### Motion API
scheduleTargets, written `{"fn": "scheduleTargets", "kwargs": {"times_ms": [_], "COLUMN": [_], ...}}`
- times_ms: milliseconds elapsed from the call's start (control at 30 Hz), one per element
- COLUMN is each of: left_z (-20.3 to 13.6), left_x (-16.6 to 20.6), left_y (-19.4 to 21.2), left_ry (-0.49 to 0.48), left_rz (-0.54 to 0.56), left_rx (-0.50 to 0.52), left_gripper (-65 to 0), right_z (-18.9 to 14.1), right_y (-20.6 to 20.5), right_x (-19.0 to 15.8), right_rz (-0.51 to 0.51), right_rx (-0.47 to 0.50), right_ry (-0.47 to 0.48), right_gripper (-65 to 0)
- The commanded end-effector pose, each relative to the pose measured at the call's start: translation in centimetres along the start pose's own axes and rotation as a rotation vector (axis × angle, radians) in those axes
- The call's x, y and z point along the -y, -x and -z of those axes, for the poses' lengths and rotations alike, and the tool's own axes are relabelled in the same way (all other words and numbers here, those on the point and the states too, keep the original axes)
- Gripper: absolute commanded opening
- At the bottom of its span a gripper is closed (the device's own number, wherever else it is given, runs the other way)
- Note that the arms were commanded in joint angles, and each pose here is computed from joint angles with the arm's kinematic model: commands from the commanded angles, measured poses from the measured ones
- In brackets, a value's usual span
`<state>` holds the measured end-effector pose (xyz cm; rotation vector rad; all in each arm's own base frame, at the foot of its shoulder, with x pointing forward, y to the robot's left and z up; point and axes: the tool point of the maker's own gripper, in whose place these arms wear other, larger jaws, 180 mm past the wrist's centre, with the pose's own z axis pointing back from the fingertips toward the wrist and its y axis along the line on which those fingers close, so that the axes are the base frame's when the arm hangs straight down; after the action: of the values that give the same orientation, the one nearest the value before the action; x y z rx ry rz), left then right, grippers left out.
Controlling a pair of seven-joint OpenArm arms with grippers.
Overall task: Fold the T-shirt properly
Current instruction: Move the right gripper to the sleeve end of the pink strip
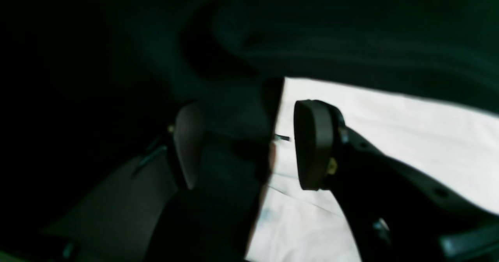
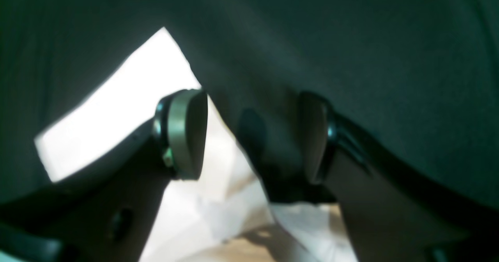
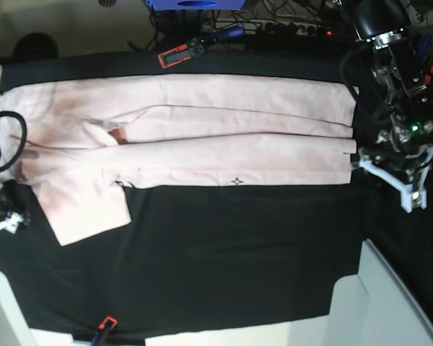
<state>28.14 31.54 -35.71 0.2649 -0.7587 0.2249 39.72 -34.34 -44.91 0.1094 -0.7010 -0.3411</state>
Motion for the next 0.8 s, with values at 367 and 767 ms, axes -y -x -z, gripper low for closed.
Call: {"fn": "scheduleTargets", "kwargs": {"times_ms": [367,767], "left_z": [-1.5,-1.4], "left_x": [-5.9,-5.7], "left_y": [1.4,1.5], "left_ry": [-0.137,-0.134], "left_rz": [-0.071,-0.067], "left_rx": [-0.004,-0.005], "left_gripper": [-29.2,-29.2], "right_z": [1.4,2.6], "right_y": [0.9,2.7], "right_x": [-1.4,-5.6], "right_rz": [-0.033,-0.091], "right_rx": [0.031,-0.012], "right_ry": [-0.07,-0.137], "right_gripper": [-19.6,-20.0]}}
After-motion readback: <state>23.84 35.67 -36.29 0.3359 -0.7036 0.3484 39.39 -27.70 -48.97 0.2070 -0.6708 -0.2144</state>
